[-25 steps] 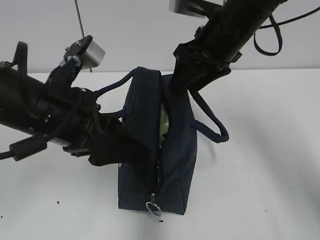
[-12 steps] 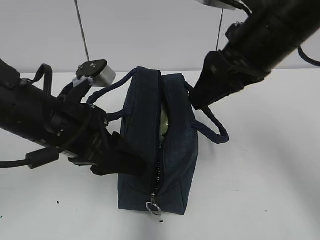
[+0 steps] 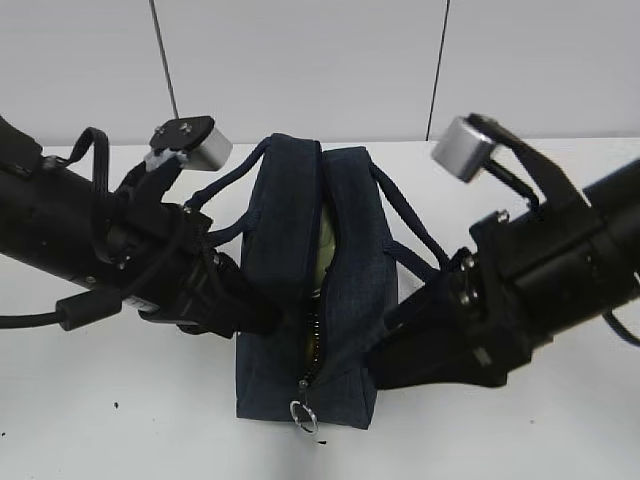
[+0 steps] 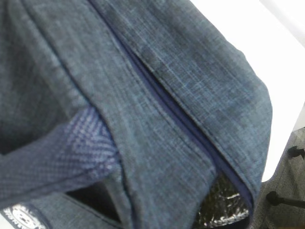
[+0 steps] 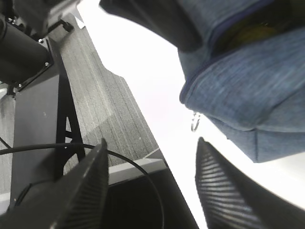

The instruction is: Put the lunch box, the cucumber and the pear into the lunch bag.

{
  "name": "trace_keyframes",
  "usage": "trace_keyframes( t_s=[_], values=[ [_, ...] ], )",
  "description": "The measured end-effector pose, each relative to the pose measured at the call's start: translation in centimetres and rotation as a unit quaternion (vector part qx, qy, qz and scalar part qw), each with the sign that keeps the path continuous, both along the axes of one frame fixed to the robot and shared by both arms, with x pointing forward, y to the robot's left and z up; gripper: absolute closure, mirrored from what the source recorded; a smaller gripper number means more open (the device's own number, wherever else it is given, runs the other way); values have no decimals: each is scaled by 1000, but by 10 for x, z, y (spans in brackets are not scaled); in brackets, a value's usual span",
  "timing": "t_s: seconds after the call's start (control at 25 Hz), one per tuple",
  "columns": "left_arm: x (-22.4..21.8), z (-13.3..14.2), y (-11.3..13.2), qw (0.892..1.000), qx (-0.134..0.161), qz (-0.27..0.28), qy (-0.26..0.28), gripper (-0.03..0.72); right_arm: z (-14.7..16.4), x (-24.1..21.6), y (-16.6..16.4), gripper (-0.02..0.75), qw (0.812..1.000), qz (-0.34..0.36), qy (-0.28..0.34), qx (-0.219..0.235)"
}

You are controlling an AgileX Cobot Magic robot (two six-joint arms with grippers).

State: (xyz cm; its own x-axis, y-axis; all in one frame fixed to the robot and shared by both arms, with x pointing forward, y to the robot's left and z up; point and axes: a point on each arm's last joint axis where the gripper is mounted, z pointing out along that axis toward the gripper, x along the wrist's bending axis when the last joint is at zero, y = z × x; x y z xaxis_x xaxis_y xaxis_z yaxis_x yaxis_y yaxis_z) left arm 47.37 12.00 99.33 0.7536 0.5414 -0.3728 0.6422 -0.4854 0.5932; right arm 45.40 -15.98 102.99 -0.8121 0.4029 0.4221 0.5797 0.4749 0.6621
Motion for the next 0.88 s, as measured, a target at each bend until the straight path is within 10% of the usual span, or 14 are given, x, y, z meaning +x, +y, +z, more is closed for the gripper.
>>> trace_keyframes(
  t_s=[0.88],
  values=[
    [-1, -1, -1, 1000, -2, -2, 8, 695, -41, -20, 9, 332, 997, 30, -51, 45]
  ],
)
